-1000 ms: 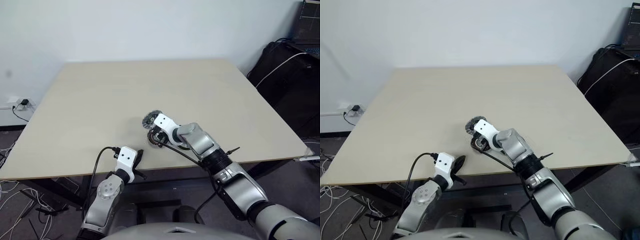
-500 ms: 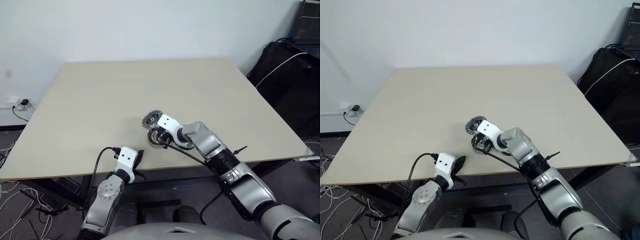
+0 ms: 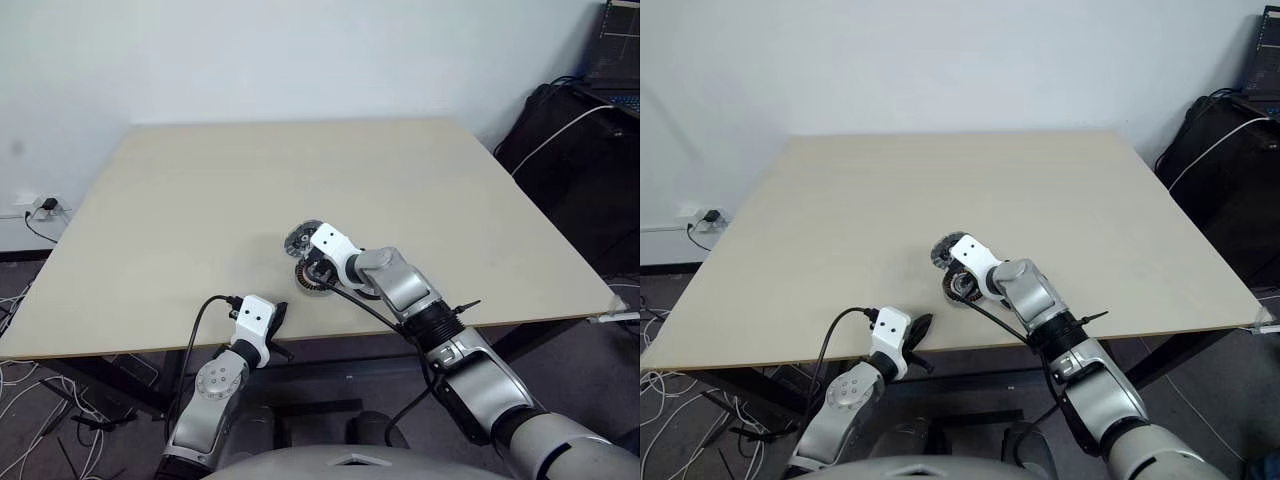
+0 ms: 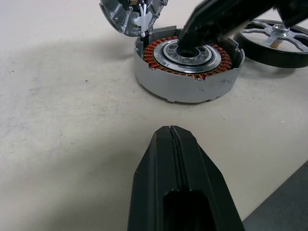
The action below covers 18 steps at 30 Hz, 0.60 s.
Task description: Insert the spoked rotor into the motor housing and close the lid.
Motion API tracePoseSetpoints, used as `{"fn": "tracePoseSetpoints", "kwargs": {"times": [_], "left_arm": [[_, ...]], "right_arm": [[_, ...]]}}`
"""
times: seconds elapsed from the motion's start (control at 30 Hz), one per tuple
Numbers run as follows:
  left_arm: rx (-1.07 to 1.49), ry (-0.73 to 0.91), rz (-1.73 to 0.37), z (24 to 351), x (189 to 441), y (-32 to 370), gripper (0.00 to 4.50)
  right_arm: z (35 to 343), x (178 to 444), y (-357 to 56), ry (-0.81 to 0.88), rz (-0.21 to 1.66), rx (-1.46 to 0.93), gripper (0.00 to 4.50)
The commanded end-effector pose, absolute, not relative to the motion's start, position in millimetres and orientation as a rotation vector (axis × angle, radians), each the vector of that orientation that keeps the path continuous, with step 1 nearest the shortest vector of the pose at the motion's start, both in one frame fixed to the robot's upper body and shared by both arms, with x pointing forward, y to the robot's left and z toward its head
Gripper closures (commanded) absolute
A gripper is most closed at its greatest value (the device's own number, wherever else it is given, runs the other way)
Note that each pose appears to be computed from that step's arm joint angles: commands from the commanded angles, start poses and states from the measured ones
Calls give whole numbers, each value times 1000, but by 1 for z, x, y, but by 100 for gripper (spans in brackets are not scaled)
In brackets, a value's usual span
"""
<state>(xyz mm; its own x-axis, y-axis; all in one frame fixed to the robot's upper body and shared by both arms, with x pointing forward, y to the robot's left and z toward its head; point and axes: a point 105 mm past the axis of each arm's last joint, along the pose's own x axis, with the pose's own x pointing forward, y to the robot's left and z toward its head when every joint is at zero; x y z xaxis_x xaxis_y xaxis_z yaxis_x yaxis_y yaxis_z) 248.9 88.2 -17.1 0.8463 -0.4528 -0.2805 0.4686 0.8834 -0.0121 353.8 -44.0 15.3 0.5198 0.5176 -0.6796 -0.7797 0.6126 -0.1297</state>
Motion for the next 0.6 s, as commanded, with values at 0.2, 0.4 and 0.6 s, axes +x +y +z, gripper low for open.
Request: {"fn": "tracePoseSetpoints", "kwargs": {"times": [0.2, 0.4, 0.6], "left_arm": [[58, 233, -486, -7, 253, 87, 450], [56, 238, -480, -11, 252, 89, 450], [54, 240, -480, -12, 250, 88, 450]], "right_arm": [[19, 363, -40, 612, 794, -444, 447], [42, 369, -44, 534, 777, -399, 447], [57, 366, -69, 493, 708, -336, 447]]}}
